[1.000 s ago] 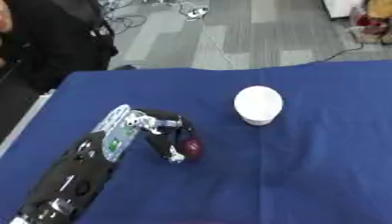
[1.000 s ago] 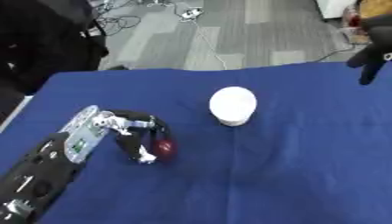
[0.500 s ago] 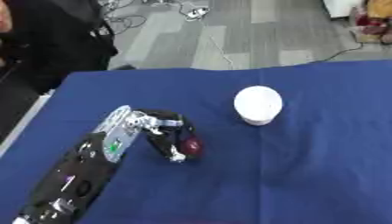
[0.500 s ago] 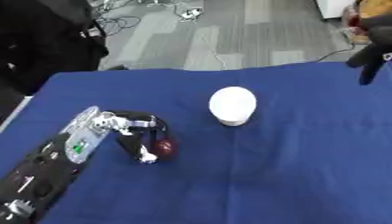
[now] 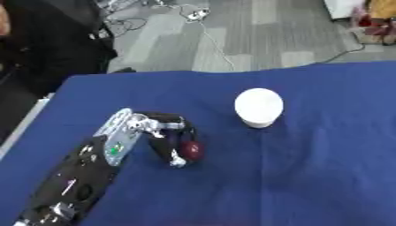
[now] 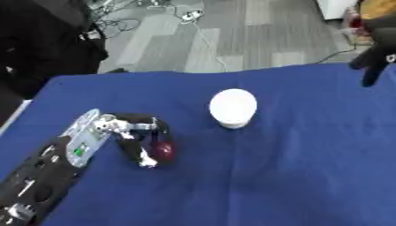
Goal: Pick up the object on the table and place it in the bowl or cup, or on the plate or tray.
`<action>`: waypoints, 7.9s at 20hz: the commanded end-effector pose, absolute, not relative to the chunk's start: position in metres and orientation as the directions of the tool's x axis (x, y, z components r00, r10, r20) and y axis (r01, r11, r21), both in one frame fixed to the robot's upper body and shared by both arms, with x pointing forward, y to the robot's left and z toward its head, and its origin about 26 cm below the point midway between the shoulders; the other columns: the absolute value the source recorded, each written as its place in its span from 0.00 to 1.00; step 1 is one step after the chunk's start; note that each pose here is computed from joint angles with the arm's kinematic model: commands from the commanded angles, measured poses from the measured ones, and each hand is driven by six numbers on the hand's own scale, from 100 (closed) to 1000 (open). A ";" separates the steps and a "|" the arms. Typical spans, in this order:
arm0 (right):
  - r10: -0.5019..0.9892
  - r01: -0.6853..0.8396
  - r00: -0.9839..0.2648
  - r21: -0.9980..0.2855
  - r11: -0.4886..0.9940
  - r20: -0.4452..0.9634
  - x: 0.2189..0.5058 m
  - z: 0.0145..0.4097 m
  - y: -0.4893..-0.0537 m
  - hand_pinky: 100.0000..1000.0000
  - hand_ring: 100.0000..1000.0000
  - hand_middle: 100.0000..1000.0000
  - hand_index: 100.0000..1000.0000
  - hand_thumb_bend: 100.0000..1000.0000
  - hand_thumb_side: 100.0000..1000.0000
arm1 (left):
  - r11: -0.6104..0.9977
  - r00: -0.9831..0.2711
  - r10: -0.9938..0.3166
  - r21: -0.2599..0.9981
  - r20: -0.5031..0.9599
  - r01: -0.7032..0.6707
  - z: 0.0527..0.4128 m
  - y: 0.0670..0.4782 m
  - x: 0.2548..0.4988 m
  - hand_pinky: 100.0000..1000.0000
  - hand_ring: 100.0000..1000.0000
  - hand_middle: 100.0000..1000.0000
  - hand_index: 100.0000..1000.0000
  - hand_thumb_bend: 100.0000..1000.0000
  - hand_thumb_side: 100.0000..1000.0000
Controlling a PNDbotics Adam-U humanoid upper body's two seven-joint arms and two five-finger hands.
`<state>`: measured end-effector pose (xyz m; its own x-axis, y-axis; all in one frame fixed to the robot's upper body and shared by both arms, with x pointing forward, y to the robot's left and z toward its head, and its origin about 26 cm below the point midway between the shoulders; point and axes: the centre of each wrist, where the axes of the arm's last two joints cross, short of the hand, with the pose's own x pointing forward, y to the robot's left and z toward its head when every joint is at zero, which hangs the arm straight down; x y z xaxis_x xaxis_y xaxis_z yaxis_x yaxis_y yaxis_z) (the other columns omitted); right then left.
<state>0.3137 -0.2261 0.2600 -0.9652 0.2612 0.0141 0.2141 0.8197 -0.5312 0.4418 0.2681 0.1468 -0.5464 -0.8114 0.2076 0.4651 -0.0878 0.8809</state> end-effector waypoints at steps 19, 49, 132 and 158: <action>0.255 0.223 -0.967 -0.532 0.817 -0.014 0.311 0.267 -0.225 0.22 0.45 0.68 0.76 0.01 1.00 | 0.038 -0.505 -0.839 0.948 0.202 0.317 0.159 0.270 0.442 0.00 0.23 0.36 0.42 0.00 0.21; 0.274 0.224 -0.962 -0.546 0.808 0.011 0.310 0.262 -0.230 0.21 0.45 0.68 0.76 0.01 1.00 | 0.282 -0.568 -0.785 0.959 0.247 0.026 0.227 0.256 0.419 0.00 0.04 0.22 0.30 0.14 0.06; 0.149 0.157 -0.987 -0.498 0.853 -0.057 0.311 0.282 -0.202 0.22 0.45 0.68 0.76 0.00 1.00 | 0.224 -0.521 -0.836 0.974 0.171 -0.040 0.236 0.237 0.477 0.00 0.20 0.37 0.43 0.00 0.20; 0.155 0.160 -0.987 -0.503 0.849 -0.052 0.311 0.281 -0.203 0.22 0.45 0.68 0.76 0.00 1.00 | 0.141 -0.525 -0.848 0.986 0.074 -0.088 0.239 0.239 0.476 0.33 0.58 0.74 0.73 0.15 0.59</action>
<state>0.3143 -0.2051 0.2753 -0.9855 0.1675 -0.0268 0.1579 0.8479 -0.5061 0.4765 0.2338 0.2195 -0.5266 -0.8433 0.1076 -0.0373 0.1493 0.9881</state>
